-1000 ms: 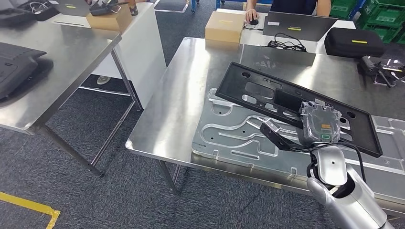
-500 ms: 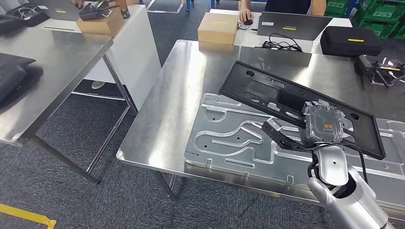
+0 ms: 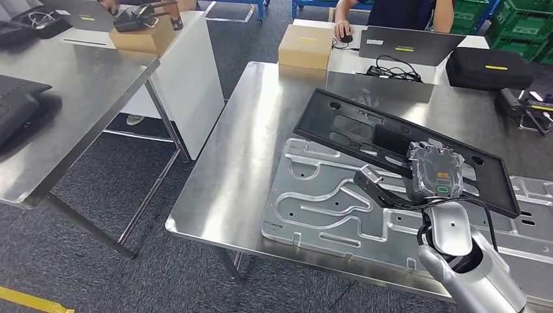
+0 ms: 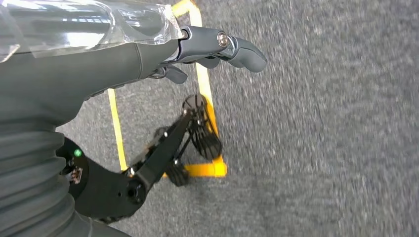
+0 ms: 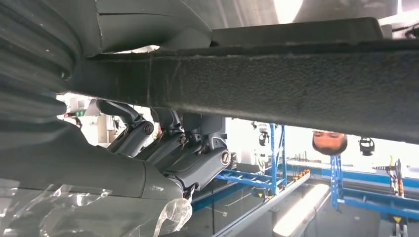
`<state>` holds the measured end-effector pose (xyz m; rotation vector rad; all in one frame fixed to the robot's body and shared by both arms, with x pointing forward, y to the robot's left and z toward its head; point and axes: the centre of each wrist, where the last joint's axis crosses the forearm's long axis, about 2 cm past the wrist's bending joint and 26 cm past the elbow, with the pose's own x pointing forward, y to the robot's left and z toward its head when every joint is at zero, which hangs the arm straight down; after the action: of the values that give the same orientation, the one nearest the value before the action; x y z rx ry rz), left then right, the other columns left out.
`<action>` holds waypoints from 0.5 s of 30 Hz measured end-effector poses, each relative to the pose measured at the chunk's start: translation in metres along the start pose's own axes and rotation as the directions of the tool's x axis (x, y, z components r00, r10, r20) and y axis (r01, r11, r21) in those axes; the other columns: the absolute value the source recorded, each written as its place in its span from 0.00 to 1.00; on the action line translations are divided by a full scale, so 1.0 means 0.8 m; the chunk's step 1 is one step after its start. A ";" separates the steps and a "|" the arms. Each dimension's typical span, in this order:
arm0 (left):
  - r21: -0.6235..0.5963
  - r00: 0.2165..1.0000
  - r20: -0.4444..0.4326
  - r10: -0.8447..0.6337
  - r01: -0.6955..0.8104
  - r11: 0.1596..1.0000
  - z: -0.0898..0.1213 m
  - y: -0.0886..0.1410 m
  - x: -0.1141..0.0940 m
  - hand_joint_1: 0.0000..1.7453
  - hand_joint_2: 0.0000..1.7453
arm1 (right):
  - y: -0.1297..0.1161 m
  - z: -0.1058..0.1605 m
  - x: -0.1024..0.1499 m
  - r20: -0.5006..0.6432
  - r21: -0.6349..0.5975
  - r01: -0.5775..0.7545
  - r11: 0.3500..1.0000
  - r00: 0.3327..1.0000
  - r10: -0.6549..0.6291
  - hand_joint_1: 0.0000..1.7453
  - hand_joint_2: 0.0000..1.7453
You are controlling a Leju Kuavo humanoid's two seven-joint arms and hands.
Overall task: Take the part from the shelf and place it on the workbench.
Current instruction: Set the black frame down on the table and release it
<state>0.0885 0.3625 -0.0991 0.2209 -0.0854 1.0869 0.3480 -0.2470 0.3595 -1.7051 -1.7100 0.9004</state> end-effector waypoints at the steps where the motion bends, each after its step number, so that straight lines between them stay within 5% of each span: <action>1: -0.002 1.000 0.001 0.000 0.000 1.000 0.000 -0.001 0.001 0.00 1.00 | 0.000 0.000 0.000 0.000 0.000 0.000 1.000 1.000 0.000 1.00 1.00; 14: 0.006 1.000 0.023 -0.012 0.012 1.000 0.000 0.000 0.001 0.00 1.00 | 0.000 -0.001 0.002 0.006 0.002 -0.002 1.000 1.000 0.002 1.00 1.00; 15: 0.013 0.999 0.034 -0.013 0.012 1.000 0.000 0.000 0.001 0.00 1.00 | 0.000 -0.001 0.002 0.005 0.001 -0.002 1.000 1.000 0.002 0.75 0.75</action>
<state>0.0890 0.3631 -0.0989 0.2508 -0.1073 1.0716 0.3488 -0.2456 0.3600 -1.7056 -1.7106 0.9073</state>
